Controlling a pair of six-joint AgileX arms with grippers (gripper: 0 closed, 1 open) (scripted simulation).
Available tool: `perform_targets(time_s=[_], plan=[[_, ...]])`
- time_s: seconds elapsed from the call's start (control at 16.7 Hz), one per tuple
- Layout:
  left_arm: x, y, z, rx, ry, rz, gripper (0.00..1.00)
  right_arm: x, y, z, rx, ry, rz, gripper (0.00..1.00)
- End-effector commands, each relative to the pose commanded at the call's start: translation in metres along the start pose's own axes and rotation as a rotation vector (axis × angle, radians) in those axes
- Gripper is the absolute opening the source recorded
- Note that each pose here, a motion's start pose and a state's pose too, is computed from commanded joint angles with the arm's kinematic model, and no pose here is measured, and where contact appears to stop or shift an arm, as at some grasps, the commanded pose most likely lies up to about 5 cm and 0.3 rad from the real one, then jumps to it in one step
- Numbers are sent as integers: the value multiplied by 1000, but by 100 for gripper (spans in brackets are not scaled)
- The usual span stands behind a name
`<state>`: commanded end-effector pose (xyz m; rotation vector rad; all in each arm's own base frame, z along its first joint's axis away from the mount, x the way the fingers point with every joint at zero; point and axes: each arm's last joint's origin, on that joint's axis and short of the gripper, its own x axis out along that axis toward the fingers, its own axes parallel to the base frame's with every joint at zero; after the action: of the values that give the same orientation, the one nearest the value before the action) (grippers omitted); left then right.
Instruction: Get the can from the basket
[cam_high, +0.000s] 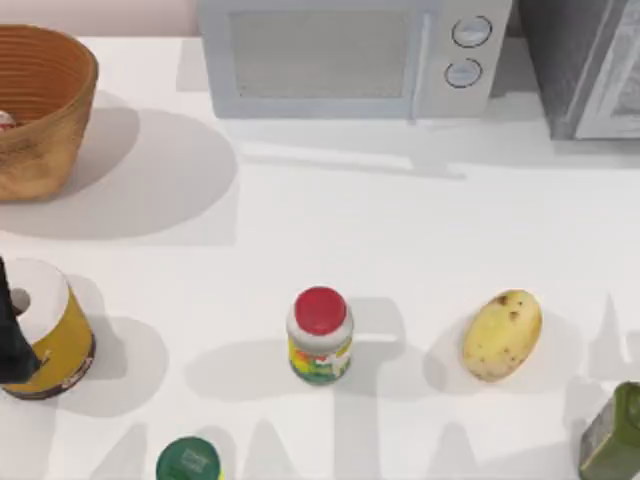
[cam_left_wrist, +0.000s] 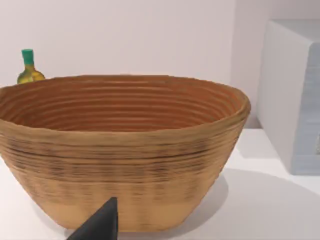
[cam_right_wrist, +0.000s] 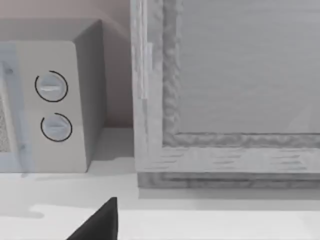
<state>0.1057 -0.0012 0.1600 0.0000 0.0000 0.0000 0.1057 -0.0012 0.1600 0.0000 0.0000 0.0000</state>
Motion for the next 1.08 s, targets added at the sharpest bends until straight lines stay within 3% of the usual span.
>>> perform_targets(time_s=[0.3, 0.66, 0.84, 1.08], plan=[[0, 1, 12, 4, 29, 5, 100, 0, 0, 0, 0, 0, 0, 100], [19, 5, 85, 24, 221, 30, 100, 0, 0, 0, 0, 0, 0, 100], [50, 10, 130, 33, 372, 42, 100, 0, 0, 0, 0, 0, 0, 100], [119, 22, 175, 40, 610, 50, 100, 0, 0, 0, 0, 0, 0, 100]])
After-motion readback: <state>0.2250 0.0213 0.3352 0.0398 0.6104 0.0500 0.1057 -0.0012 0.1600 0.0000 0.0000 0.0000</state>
